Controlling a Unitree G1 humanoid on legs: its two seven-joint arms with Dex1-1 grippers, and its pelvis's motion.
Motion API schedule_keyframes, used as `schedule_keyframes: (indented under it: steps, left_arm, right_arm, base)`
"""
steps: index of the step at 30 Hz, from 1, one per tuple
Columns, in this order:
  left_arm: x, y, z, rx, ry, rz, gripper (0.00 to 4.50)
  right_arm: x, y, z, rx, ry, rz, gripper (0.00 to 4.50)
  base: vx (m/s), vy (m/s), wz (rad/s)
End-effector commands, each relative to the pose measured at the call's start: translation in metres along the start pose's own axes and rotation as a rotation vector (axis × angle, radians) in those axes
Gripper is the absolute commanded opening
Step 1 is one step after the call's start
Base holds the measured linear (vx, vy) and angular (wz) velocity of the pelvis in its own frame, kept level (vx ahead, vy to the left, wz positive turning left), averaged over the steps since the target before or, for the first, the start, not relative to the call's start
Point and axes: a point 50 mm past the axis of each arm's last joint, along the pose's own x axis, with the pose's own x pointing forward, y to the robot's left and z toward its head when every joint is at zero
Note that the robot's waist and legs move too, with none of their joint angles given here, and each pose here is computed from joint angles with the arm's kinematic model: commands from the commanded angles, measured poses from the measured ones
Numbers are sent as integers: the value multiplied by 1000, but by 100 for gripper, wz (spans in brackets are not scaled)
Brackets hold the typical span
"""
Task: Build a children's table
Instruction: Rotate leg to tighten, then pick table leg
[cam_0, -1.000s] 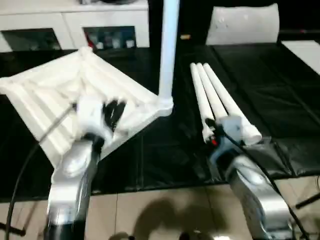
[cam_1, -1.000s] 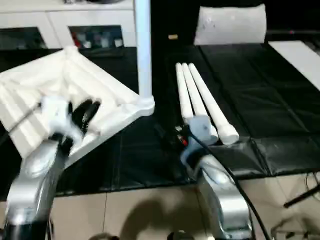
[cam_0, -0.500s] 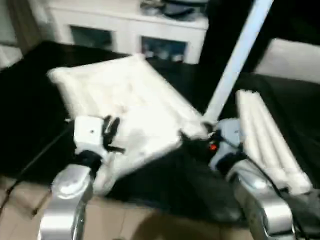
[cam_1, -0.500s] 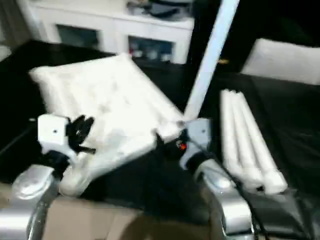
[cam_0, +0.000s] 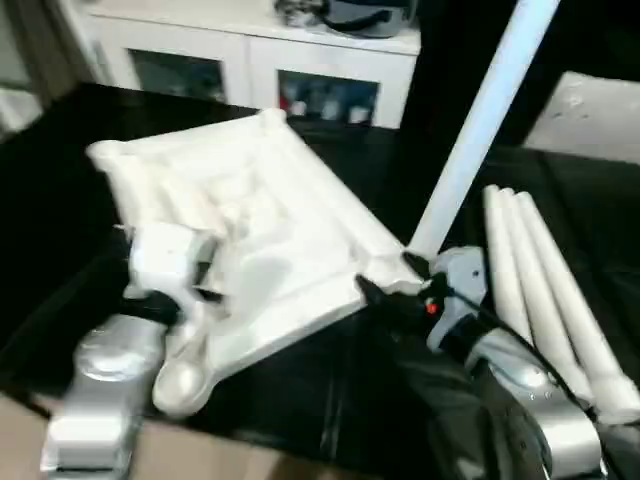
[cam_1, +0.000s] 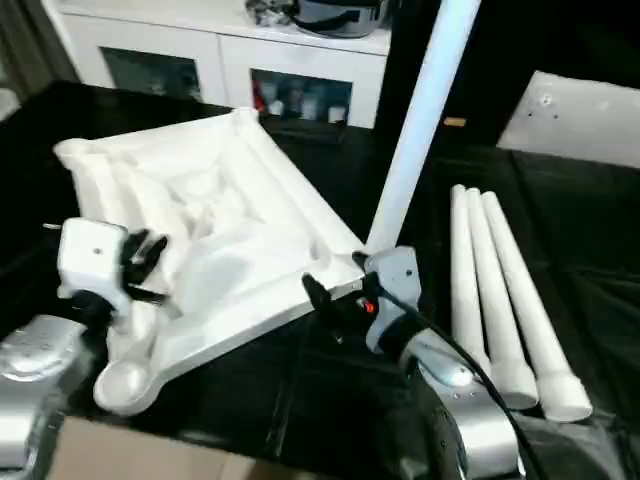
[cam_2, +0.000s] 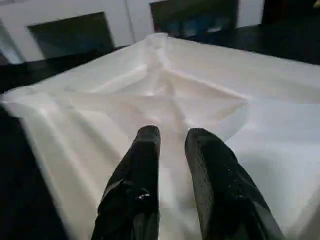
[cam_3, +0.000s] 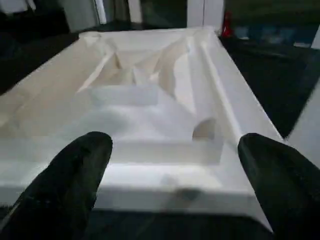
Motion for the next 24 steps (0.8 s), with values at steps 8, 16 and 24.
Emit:
schedule_keyframes:
  steps: [8,16,24]
  left_arm:
    - [3,54,-9,156,188,218,154]
    - [12,46,-23,219,238,0,186]
    - [22,57,-39,308,355,-36,119]
  right_arm:
    - [1,2,0,-76,79,52,450]
    - [1,-10,-7,-133,213,-14,450]
    - [12,-18,-12,-173,301,-52,450]
  base:
    - [-45,-12,2]
    - [0,0,0]
    - [0,0,0]
